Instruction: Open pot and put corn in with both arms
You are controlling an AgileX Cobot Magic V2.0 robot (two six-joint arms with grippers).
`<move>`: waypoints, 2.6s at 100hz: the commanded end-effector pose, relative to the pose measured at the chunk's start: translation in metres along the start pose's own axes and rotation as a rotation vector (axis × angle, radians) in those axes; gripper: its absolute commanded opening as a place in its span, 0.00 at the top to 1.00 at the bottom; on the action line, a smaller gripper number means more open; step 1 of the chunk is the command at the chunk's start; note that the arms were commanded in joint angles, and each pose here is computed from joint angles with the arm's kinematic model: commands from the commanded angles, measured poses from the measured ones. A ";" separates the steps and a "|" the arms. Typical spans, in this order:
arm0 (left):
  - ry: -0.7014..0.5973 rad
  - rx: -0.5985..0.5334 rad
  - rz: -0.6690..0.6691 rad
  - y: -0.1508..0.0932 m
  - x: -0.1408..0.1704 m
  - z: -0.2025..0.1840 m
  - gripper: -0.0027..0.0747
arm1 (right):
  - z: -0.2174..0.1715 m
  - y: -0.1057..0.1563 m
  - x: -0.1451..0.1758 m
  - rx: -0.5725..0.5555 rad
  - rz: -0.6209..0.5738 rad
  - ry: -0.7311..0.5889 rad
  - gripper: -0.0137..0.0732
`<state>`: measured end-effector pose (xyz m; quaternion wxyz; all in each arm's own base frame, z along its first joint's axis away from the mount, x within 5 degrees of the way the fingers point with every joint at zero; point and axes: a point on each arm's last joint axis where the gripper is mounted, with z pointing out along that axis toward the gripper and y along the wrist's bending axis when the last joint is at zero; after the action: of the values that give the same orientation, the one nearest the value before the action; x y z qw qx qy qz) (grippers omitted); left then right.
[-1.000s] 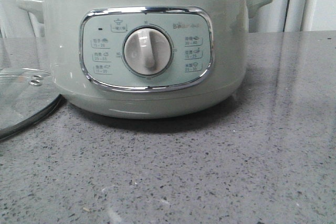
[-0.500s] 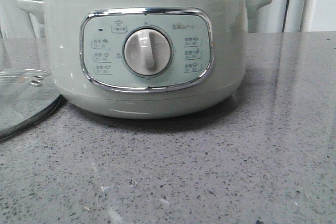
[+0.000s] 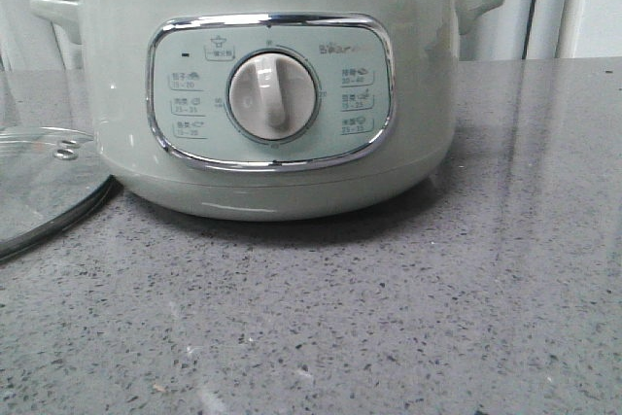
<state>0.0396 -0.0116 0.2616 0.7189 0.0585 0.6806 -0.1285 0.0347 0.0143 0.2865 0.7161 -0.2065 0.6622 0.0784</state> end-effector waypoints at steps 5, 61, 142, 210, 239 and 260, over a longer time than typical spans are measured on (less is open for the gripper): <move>-0.121 0.017 -0.019 -0.002 -0.016 -0.007 0.99 | 0.003 -0.001 -0.002 0.018 -0.022 -0.061 0.92; -0.128 -0.091 0.018 0.008 0.027 0.006 0.99 | 0.009 0.004 0.023 -0.001 -0.023 0.037 0.92; 0.207 -0.260 -0.010 0.020 0.077 0.006 0.99 | 0.009 0.004 0.023 -0.001 -0.023 0.037 0.92; 0.204 -0.262 -0.010 0.020 0.077 0.006 0.99 | 0.008 -0.009 0.089 0.496 0.086 0.055 0.92; 0.204 -0.262 -0.010 0.020 0.077 0.006 0.99 | 0.004 -0.006 0.111 0.507 0.161 0.303 0.92; 0.204 -0.262 -0.010 0.020 0.077 0.006 0.99 | 0.004 -0.006 0.112 0.507 0.163 0.307 0.92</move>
<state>0.0539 -0.0020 0.1835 0.6209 -0.0205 0.7830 -0.0317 0.0532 -0.0077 0.1813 0.6169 0.0209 0.7843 -0.0626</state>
